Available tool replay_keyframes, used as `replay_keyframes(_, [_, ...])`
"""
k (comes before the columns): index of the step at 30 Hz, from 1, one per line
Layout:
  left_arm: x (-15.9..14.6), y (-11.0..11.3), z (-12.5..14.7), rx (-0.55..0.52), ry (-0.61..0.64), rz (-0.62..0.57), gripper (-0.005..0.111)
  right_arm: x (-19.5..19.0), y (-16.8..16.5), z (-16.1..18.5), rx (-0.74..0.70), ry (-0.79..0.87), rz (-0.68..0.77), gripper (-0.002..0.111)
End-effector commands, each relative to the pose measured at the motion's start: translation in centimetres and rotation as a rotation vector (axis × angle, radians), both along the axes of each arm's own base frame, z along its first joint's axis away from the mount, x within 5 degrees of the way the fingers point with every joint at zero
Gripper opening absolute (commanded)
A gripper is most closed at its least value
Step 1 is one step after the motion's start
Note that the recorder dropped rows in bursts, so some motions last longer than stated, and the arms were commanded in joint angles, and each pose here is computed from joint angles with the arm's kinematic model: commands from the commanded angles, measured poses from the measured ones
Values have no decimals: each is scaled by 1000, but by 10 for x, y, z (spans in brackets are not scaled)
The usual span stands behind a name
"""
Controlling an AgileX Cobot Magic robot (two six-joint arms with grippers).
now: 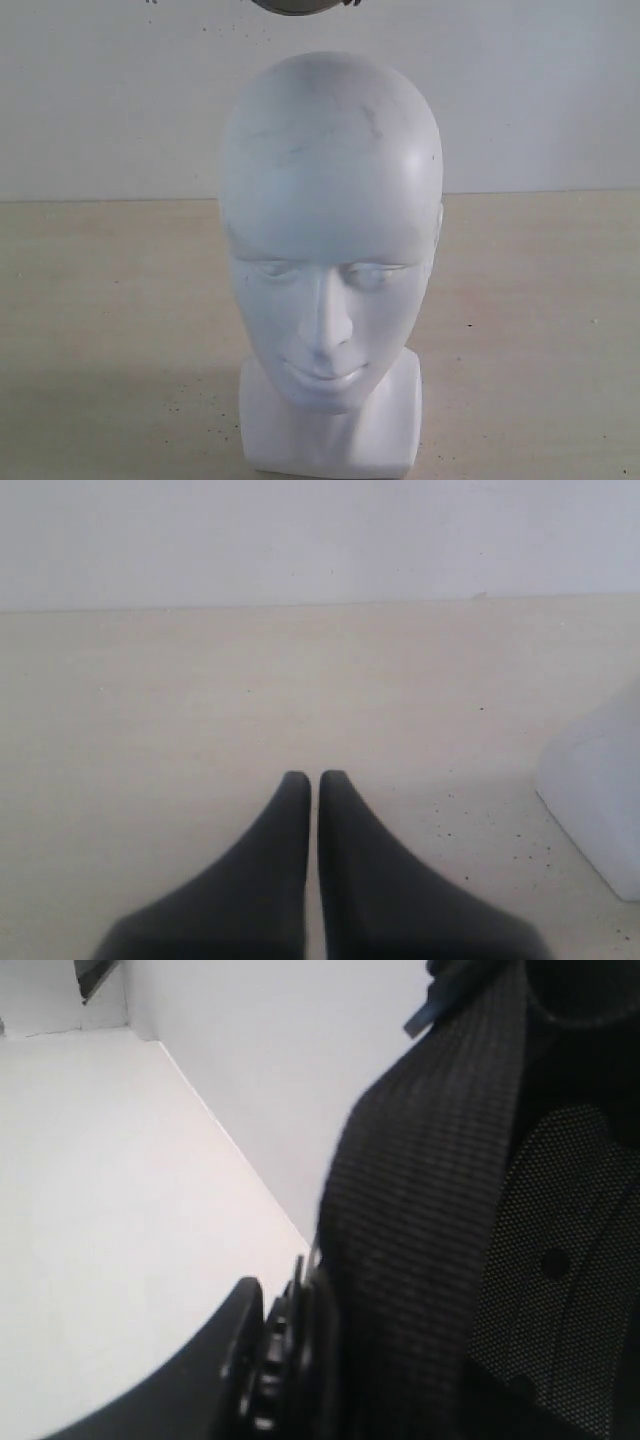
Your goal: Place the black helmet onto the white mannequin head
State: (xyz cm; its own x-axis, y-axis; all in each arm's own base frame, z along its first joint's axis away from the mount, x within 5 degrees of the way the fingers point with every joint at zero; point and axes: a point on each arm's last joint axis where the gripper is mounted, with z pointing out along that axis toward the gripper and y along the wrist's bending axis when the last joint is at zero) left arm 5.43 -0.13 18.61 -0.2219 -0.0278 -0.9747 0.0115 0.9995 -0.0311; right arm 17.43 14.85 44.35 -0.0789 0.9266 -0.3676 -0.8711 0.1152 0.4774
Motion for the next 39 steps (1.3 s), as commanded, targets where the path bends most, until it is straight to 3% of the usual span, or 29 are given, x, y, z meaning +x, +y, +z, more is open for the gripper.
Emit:
replay_keyframes(1, [0,0,-1,-6,-3,0,4,-16,-2,13,39,-141,95,0])
replay_keyframes(8, [0,0,-1,-6,-3,0,4,-21,3,15,40,-140,231,0])
replay_keyframes(15, [0,0,-1,-6,-3,0,4,-38,12,35,-54,-279,364,0])
replay_keyframes(26, [0,0,1,-6,-20,1,4,-17,38,11,-93,-125,559,0])
replay_keyframes(34, [0,1,39,-12,-446,12,4,-14,41,8,-79,-82,606,0])
replay_keyframes(39, [-4,2,53,-13,-603,16,4,-11,38,9,-30,-55,605,0])
